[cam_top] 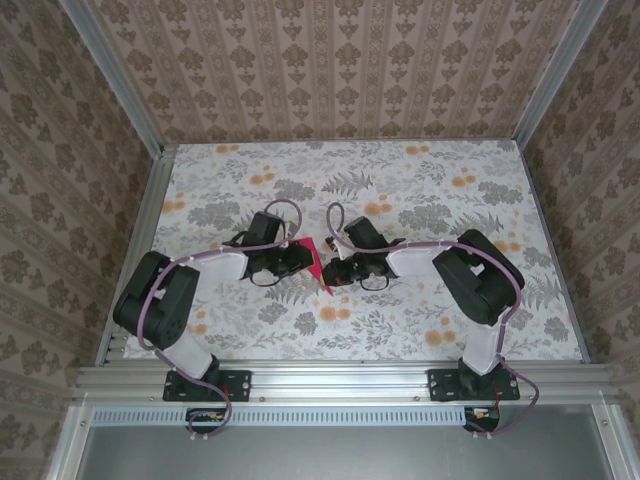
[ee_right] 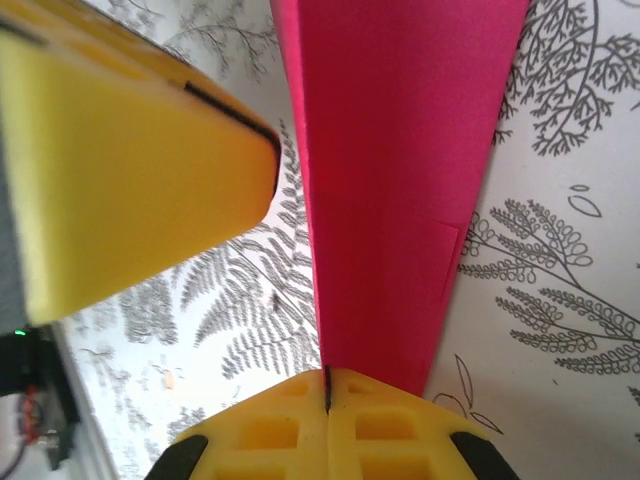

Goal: Fold a paper plane with a square sheet of paper (pick it up from the middle)
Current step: Fold the wing for the fifth time at the center of the table.

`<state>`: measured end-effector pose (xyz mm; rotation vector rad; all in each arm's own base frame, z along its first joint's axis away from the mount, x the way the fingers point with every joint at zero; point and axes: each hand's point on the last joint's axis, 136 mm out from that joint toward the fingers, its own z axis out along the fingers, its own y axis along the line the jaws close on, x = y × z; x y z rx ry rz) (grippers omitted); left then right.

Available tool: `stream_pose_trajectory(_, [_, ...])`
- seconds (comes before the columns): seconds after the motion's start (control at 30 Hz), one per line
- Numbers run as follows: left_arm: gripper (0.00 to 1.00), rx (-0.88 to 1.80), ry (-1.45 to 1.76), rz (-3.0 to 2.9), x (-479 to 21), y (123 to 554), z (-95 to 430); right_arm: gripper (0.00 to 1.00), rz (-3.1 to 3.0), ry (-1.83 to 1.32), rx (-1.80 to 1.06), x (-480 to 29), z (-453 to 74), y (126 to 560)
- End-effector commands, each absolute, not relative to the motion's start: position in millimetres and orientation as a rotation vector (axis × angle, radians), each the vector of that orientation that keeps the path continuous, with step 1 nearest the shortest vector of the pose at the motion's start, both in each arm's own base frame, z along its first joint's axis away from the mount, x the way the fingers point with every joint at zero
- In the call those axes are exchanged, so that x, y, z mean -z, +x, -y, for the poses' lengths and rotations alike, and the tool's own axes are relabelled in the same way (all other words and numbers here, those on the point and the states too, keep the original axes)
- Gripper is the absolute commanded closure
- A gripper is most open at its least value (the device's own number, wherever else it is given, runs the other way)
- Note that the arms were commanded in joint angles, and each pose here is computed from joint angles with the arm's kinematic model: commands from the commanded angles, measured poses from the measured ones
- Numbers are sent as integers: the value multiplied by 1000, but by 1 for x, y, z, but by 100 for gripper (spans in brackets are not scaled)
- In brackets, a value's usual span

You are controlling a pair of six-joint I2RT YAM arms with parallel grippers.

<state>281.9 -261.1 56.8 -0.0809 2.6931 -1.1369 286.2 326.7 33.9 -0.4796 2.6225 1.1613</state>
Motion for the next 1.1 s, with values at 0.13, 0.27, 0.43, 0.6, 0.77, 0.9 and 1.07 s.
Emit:
stream_pose_trajectory(0.13, [81, 1197, 14, -2656, -63, 277, 270, 100, -2594, -325, -1456, -47, -338, 283])
stream_pose_trajectory(0.27, [81, 1196, 16, -2672, -57, 276, 272, 100, -2619, -286, -1481, -42, -338, 282])
stream_pose_trajectory(0.43, [81, 1189, 14, -2693, -50, 275, 272, 100, -2659, -227, -1503, -31, -338, 281])
stream_pose_trajectory(0.6, [82, 1164, 10, -2715, -43, 273, 270, 100, -2688, -192, -1507, -24, -336, 280])
stream_pose_trajectory(0.77, [82, 1149, 5, -2729, -37, 272, 268, 100, -2725, -136, -1496, -15, -333, 281])
stream_pose_trajectory(0.9, [82, 1153, 15, -2718, -40, 272, 268, 100, -2757, -77, -1468, -8, -328, 283])
stream_pose_trajectory(1.07, [82, 1157, 34, -2698, -45, 271, 268, 100, -2810, -12, -1402, 2, -320, 283])
